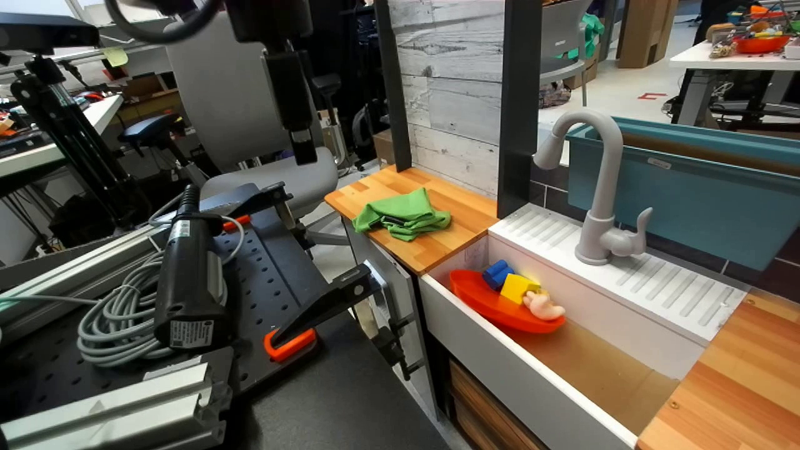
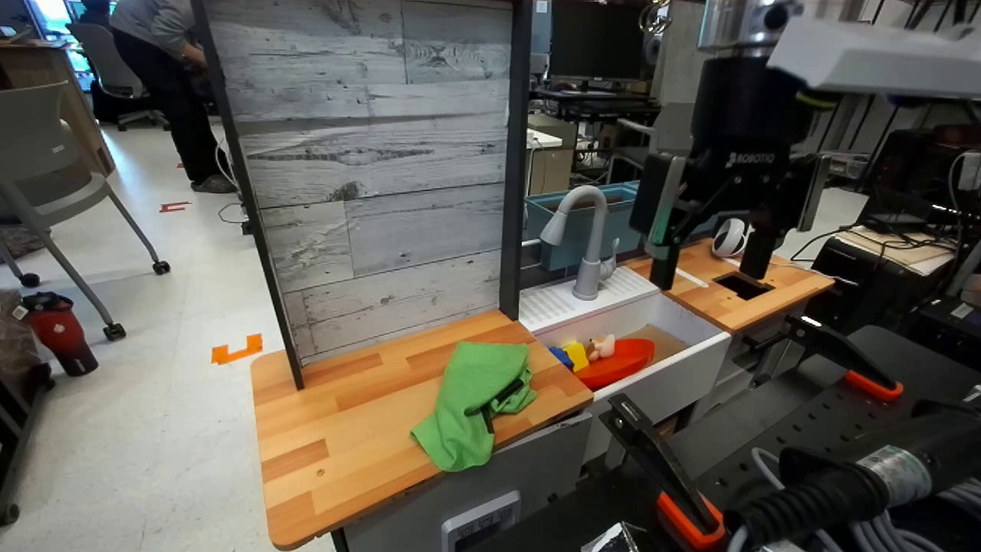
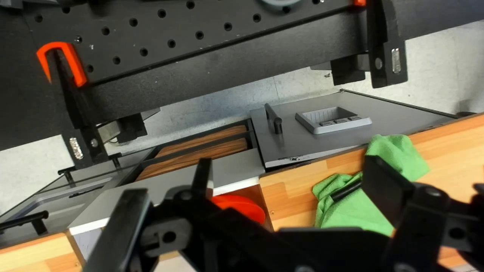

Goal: Slide the green cloth to the left

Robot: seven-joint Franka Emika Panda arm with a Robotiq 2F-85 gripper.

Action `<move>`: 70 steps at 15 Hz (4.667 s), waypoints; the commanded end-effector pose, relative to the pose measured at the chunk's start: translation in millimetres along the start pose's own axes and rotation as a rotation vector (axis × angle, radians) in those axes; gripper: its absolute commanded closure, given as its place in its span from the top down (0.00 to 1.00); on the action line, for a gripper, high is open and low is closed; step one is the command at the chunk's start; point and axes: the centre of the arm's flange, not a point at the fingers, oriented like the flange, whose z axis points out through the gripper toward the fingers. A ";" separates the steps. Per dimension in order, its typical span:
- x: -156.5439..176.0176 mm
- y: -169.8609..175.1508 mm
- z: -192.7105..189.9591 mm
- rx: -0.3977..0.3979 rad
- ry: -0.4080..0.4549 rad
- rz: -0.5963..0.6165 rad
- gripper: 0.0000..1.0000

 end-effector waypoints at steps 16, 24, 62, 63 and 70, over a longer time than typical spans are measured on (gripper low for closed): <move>123.5 -80.3 131.4 0.017 -0.043 0.116 1.00; 128.6 -73.8 137.3 0.031 -0.043 0.141 1.00; 155.2 -142.4 155.7 0.054 0.024 0.097 1.00; 155.9 -141.6 157.6 0.052 0.024 0.099 1.00; 179.1 -143.3 181.8 0.033 0.009 0.118 1.00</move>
